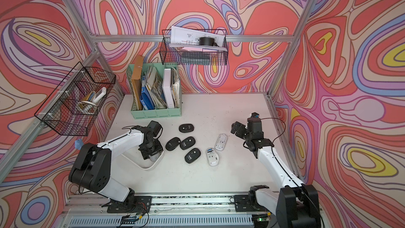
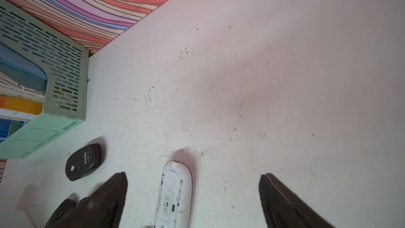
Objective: Put the mouse in the storage box
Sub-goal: Place the mouse in the storage box, then pick up the mouse from the center of the board.
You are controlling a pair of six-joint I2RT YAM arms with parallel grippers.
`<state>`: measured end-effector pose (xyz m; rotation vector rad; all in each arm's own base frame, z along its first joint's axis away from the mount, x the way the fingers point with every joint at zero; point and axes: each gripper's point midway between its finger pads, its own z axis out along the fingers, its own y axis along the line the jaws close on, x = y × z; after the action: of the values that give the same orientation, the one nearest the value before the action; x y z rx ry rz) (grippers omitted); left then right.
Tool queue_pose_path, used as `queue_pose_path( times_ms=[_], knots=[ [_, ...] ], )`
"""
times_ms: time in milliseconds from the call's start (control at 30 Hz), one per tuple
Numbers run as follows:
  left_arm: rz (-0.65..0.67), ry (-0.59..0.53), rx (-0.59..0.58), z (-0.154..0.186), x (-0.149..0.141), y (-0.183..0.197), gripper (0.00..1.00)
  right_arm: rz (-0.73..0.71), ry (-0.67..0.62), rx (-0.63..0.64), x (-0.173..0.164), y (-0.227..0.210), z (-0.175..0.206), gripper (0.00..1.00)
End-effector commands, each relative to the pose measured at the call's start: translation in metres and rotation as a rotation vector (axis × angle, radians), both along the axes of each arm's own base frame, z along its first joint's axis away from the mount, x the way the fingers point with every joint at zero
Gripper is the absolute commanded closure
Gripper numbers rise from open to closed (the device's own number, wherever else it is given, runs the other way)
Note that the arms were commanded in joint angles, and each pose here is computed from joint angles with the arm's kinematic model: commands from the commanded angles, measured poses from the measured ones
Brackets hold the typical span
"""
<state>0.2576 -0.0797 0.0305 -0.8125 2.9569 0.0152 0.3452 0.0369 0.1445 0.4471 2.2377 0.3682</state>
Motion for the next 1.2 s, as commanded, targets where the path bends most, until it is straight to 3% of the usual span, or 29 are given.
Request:
queue_pose_path(
  times_ms=[0,200,533,767,933,1167],
  knots=[
    [-0.02,-0.065,-0.075,0.006,0.027,-0.025,0.43,0.015,-0.02,0.011,0.008,0.006,0.009,0.04],
    [-0.036,-0.065,-0.016,0.009,0.034,-0.018,0.39,0.02,-0.022,0.0,0.011,0.008,0.011,0.04],
    [-0.056,-0.081,0.038,0.017,0.023,-0.004,0.13,0.055,-0.017,-0.021,0.014,0.022,0.012,0.04],
    [-0.117,-0.181,0.048,0.057,0.031,-0.002,0.12,0.066,-0.012,-0.034,0.012,0.028,0.016,0.04],
    [-0.251,-0.207,0.009,0.088,0.031,-0.026,0.11,0.066,-0.001,-0.043,0.008,0.028,0.015,0.04],
    [-0.628,-0.2,-0.008,0.108,0.019,-0.107,0.1,0.077,0.009,-0.045,0.005,0.032,0.014,0.04]
  ],
)
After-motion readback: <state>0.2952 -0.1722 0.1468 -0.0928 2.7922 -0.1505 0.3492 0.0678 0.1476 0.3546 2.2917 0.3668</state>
